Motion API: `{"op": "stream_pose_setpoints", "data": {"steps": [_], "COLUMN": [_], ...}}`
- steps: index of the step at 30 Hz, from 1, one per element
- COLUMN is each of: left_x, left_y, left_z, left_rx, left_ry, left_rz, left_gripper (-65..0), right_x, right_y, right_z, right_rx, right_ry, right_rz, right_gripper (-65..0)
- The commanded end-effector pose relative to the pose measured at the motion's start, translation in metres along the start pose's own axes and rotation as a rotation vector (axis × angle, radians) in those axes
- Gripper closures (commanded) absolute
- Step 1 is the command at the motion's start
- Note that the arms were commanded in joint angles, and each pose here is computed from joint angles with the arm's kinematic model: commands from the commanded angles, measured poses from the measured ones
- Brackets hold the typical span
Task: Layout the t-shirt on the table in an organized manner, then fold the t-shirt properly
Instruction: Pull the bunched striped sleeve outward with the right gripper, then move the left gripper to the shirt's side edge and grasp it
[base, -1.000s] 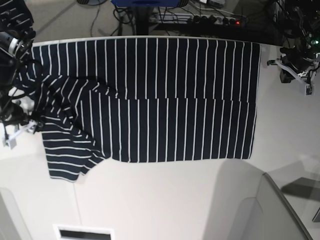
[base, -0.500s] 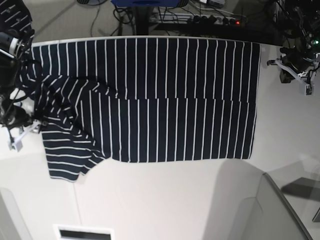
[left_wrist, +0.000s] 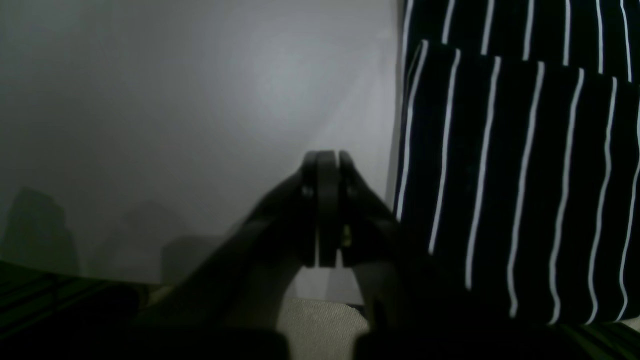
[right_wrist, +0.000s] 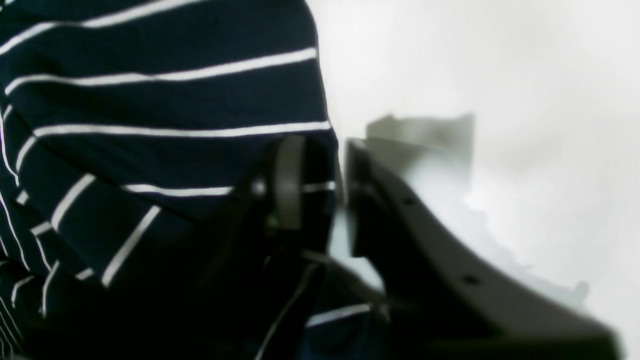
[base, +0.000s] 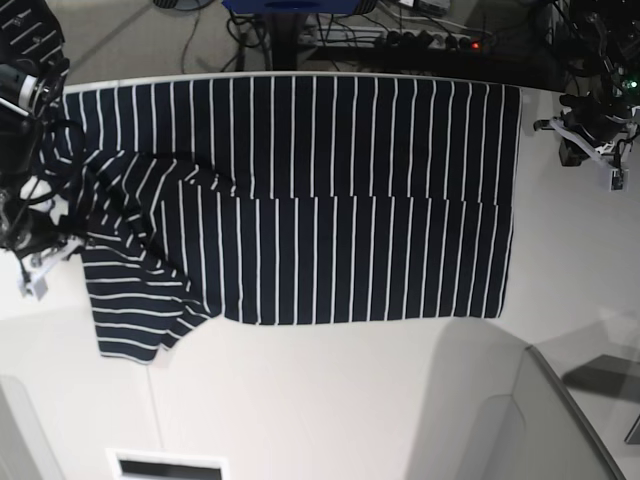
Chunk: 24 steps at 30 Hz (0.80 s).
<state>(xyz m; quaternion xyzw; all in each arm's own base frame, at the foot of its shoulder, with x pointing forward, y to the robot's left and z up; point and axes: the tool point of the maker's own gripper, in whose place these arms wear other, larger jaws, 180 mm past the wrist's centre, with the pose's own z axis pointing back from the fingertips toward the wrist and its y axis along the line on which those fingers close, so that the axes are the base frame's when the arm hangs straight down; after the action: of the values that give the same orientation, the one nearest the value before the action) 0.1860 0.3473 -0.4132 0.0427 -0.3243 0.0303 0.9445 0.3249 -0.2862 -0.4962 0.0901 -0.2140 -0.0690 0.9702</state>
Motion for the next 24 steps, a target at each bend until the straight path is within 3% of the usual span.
{"op": "stream_pose_setpoints", "data": {"steps": [1,3,9,24], "left_x": [0.013,0.012,0.014,0.023], "left_y": [0.006,0.003,-0.029,-0.029], "left_z": [0.004,0.002,-0.010,-0.017], "left_rx": [0.012,0.005,-0.081,-0.086], "left_ry": [-0.037,-0.032,-0.004,-0.017], "left_rz": [-0.015,-0.025,-0.112,-0.103], "left_gripper": [0.0,0.0,0.0,0.0], "right_x": [0.001,0.002,0.025,0.039], "right_y": [-0.002,-0.002,-0.003,-0.002], "right_z": [0.002,0.002,0.013,0.055], "right_rx": [-0.008,-0.006,-0.022,-0.122], "right_ry": [0.022,0.018,-0.038,-0.088], "right_rz": [0.006,0.003,0.035,0.169], "right_gripper": [-4.7,-0.6,-0.6,-0.6]}}
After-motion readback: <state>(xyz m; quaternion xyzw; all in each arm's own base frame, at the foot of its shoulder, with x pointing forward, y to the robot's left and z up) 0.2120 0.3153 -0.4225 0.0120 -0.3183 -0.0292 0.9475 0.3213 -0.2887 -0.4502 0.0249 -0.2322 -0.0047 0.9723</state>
